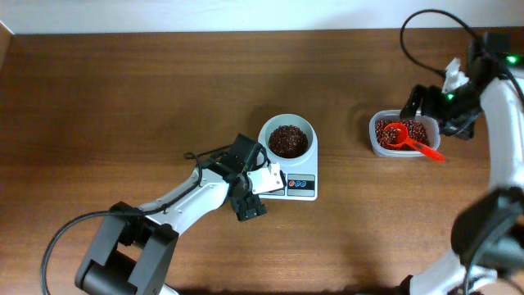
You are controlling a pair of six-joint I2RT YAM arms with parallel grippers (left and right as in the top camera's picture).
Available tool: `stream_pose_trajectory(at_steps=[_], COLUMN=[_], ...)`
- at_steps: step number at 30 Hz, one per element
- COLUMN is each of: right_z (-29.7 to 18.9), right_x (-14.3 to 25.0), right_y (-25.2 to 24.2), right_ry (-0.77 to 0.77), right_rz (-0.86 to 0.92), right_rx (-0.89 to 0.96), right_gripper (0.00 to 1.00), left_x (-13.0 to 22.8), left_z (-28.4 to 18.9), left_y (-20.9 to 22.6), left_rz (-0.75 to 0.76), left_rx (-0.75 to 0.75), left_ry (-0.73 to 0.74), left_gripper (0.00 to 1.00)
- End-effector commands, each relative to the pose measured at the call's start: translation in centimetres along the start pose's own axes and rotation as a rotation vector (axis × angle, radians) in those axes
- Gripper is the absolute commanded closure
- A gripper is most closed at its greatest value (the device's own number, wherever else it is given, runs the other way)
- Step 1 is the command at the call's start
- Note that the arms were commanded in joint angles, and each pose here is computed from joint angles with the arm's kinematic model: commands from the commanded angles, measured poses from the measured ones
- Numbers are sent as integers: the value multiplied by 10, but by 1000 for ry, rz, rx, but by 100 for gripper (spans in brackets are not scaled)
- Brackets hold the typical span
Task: Scoop item into bowl and weigh 50g on scale
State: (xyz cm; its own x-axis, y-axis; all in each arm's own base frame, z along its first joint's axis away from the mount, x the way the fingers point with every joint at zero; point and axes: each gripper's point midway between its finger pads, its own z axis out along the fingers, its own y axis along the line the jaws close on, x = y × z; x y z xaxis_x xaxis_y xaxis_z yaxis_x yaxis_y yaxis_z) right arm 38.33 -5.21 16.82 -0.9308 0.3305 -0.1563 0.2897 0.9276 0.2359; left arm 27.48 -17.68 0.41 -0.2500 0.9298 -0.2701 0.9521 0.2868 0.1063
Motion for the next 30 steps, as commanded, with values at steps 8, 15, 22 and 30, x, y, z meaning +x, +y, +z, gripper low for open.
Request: stream_pose_trajectory(at_steps=[8,15,22,30], right_z=[-209,-283,-308,-305], right_x=[67,136,176,215], right_y=[49,57,44,35], right_ry=[-591,-851,-972,-989], right_rz=[-157,-217,-209,-219], right_rx=[-87,-119,-65,-51], right_gripper=[1,1,1,1], left_x=[3,3,3,3], left_z=[3,3,3,3], left_y=[-3,-3,-3,-3], left_rz=[-6,-6,-6,-6], left_rx=[11,11,11,11], left_ry=[11,11,11,11], left_gripper=[1,1,1,1])
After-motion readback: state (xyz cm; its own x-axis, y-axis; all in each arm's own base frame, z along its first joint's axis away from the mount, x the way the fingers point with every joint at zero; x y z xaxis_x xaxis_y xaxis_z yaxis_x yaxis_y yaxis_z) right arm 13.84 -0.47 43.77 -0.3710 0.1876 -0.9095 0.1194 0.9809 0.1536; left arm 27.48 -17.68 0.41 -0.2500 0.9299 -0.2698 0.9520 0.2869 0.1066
